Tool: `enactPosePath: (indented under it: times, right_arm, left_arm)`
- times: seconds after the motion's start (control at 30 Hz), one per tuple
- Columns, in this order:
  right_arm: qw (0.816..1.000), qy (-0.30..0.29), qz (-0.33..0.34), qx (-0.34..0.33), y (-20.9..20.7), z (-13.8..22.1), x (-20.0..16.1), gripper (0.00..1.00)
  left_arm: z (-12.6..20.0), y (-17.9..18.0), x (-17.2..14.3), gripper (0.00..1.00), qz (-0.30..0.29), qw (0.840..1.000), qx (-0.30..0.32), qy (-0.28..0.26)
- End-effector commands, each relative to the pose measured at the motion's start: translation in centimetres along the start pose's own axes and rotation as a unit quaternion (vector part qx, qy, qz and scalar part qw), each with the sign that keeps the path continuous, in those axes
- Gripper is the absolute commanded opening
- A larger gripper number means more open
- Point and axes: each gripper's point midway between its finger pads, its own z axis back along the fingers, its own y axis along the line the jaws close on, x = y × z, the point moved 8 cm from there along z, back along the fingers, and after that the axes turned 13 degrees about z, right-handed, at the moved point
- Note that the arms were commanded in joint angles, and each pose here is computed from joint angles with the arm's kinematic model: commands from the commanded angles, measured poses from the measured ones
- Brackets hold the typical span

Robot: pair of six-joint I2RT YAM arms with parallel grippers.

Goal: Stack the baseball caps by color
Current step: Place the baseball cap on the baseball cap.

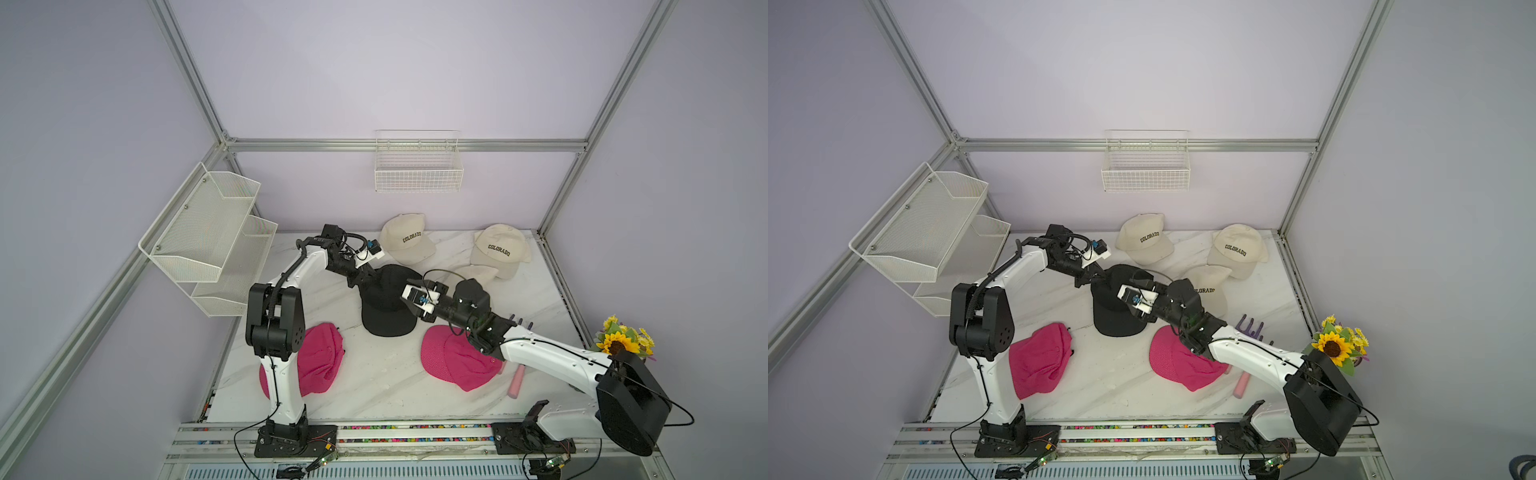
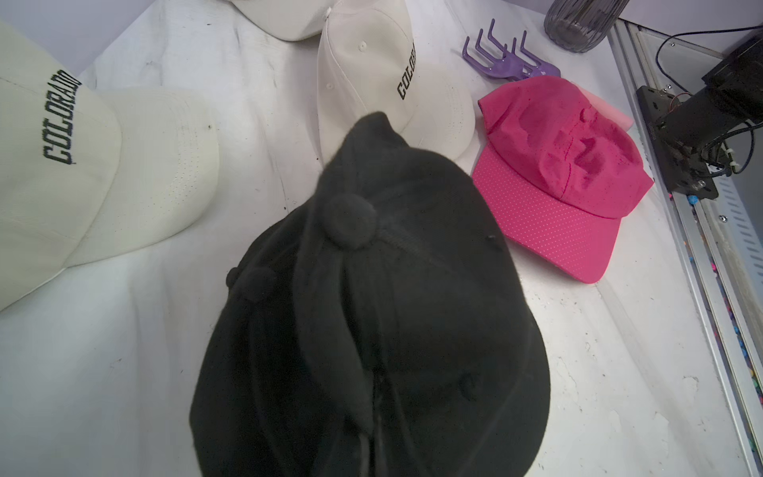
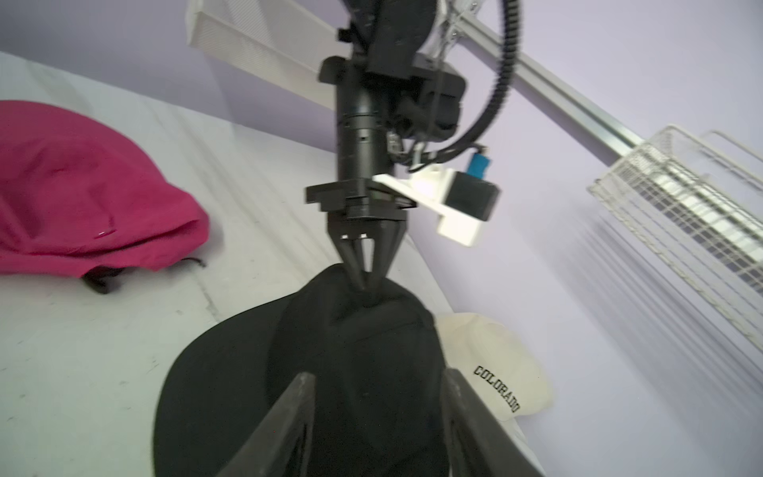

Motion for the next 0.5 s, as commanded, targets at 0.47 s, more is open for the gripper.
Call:
enactPosePath:
  times: [0.47]
  right_arm:
    - [0.982, 0.100, 0.141, 0.074, 10.8, -3.1, -3.4, 0.55]
  left_arm:
    - [0.0, 0.4, 0.7, 0.04, -0.011, 1.000, 0.006, -0.006]
